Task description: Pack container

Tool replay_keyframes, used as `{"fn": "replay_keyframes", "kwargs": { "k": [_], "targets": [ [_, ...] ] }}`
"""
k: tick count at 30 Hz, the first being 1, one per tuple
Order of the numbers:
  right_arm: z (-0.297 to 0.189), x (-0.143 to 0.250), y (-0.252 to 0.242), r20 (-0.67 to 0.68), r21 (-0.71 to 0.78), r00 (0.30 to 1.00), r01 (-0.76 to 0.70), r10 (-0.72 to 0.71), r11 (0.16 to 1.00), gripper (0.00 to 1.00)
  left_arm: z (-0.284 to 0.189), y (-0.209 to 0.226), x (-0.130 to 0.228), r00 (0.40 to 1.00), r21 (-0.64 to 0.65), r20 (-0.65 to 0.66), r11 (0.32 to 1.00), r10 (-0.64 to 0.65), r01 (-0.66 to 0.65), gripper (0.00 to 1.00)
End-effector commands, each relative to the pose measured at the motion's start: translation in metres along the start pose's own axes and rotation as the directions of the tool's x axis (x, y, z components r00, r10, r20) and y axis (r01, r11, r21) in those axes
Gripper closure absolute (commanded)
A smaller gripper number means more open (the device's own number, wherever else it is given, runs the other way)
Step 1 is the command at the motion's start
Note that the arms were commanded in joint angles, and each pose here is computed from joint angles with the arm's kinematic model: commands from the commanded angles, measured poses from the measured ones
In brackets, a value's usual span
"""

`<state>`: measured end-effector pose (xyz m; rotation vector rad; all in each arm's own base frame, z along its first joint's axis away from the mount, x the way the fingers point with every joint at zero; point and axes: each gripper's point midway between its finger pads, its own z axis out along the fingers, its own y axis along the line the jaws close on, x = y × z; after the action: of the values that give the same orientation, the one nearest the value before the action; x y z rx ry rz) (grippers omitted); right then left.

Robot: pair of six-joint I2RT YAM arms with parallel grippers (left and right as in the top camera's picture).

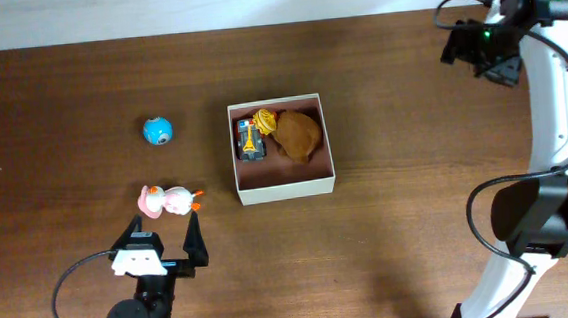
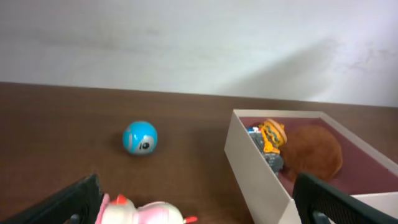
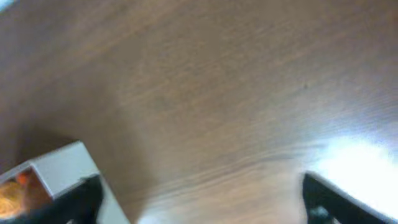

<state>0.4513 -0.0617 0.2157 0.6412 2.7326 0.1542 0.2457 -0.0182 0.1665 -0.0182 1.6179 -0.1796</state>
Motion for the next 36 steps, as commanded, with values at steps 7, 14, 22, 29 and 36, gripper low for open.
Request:
{"fn": "replay_keyframes", "kwargs": {
  "k": [7,14,22,29,36],
  "targets": [
    [0.001,0.002,-0.005,-0.009,0.021,1.0,-0.012,0.012,1.0,0.01,-0.002,-0.021,0.004,1.0,0.126,-0.017,0.992,0.012,-0.01,0.01],
    [0.001,0.001,-0.006,-0.008,0.025,1.0,-0.013,0.013,1.0,0.02,-0.011,-0.02,-0.019,0.994,0.088,-0.109,0.996,0.013,-0.004,0.0],
    [-0.001,-0.005,-0.021,0.007,0.038,0.999,-0.045,0.045,0.998,0.02,-0.003,-0.004,-0.05,0.937,-0.024,-0.344,0.997,0.061,-0.074,0.0],
    [-0.003,-0.01,-0.039,0.019,0.061,0.997,-0.08,0.079,0.995,0.01,0.024,-0.001,-0.048,0.816,0.004,-0.571,0.993,0.096,-0.115,0.0],
    [-0.003,-0.01,-0.039,0.019,0.06,0.997,-0.079,0.078,0.995,0.01,0.045,-0.012,-0.013,0.678,0.069,-0.732,0.998,0.061,-0.015,0.01]
  ]
}}
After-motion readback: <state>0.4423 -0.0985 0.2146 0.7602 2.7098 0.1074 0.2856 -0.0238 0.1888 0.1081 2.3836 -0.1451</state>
